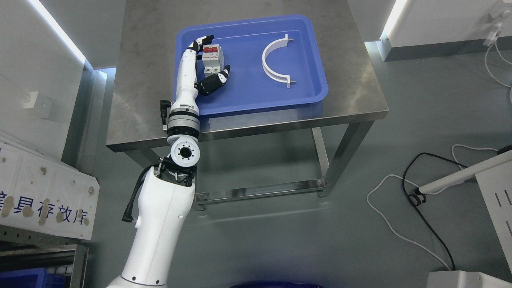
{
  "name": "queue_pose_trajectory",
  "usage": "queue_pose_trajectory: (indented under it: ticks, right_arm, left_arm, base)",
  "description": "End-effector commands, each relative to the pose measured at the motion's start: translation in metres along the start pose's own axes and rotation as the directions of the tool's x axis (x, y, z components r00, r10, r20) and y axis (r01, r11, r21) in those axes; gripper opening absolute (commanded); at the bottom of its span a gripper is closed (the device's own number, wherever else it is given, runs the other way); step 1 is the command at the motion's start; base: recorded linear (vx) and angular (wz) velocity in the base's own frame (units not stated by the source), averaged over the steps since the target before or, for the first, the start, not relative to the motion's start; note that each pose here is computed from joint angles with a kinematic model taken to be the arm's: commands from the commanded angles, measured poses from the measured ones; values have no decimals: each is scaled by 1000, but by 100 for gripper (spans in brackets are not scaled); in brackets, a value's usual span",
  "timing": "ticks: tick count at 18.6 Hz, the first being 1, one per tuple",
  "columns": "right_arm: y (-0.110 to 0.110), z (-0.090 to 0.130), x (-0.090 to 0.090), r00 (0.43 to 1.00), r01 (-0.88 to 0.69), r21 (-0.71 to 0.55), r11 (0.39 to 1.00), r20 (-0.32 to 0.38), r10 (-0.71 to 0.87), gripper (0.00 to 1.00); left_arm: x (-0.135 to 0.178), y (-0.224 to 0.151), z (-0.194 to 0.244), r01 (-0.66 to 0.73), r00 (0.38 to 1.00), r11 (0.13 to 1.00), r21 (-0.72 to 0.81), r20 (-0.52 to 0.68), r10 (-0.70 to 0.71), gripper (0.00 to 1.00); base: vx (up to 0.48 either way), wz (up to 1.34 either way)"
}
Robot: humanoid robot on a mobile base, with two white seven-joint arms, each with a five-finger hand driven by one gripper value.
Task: Place circuit breaker on shelf
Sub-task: 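Close the left hand fingers around the circuit breaker, then lift the circuit breaker out of the tray with the left hand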
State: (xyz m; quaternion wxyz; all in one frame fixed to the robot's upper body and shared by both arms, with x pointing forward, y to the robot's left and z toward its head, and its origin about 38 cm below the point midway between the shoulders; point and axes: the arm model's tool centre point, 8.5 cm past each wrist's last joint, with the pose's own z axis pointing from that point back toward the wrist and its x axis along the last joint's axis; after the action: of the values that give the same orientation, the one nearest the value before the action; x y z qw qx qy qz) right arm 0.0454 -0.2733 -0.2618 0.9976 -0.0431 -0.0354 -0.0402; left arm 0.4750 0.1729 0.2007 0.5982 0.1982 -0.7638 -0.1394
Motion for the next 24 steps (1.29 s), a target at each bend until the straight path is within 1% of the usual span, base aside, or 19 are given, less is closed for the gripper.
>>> queue_pose_trajectory:
  ticks: [1,2,3,4,11,14,17,19,21,24]
  right_arm:
    - [-12,0,-4,1000,-2,-19,1000,29,3,100]
    - [-12,0,-4,1000,-2,-19,1000,29,3,100]
    - [-12,0,-4,1000,-1,-19,1000,29,1,100]
    - [-12,0,-4,1000,-2,-19,1000,29,3,100]
    - [-12,0,-4,1000,-1,-19,1000,29,1,100]
    - [-12,0,-4,1000,-1,-19,1000,29,1,100]
    - [-12,0,-4,1000,-1,-19,1000,29,1,100]
    - [-12,0,-4,1000,-1,-19,1000,29,1,100]
    - [-12,0,-4,1000,-2,-19,1000,29,3,100]
    - [-12,0,-4,1000,-2,-19,1000,29,3,100]
  left_arm:
    - [-9,5,-1,9,999,1000,8,34,-9,34]
    - [-6,8,0,-9,996,1000,14,90,7,17]
    - [-4,9,1,-19,992,1000,14,129,17,5]
    - [-4,8,1,-24,989,1000,13,149,21,0]
    - [-3,8,1,-31,987,999,13,161,29,0]
    - [7,14,1,-53,977,998,26,207,47,0]
    - [22,26,0,-83,965,995,52,254,67,1]
    - [30,41,0,-124,952,989,79,290,97,1]
    - [30,57,-1,-161,945,980,113,303,121,1]
    - [35,78,0,-279,916,950,140,337,219,2]
  base:
    - [0,0]
    - [0,0]
    - [0,0]
    - [0,0]
    - [0,0]
    - [0,0]
    - [0,0]
    - [0,0]
    - [0,0]
    - [0,0]
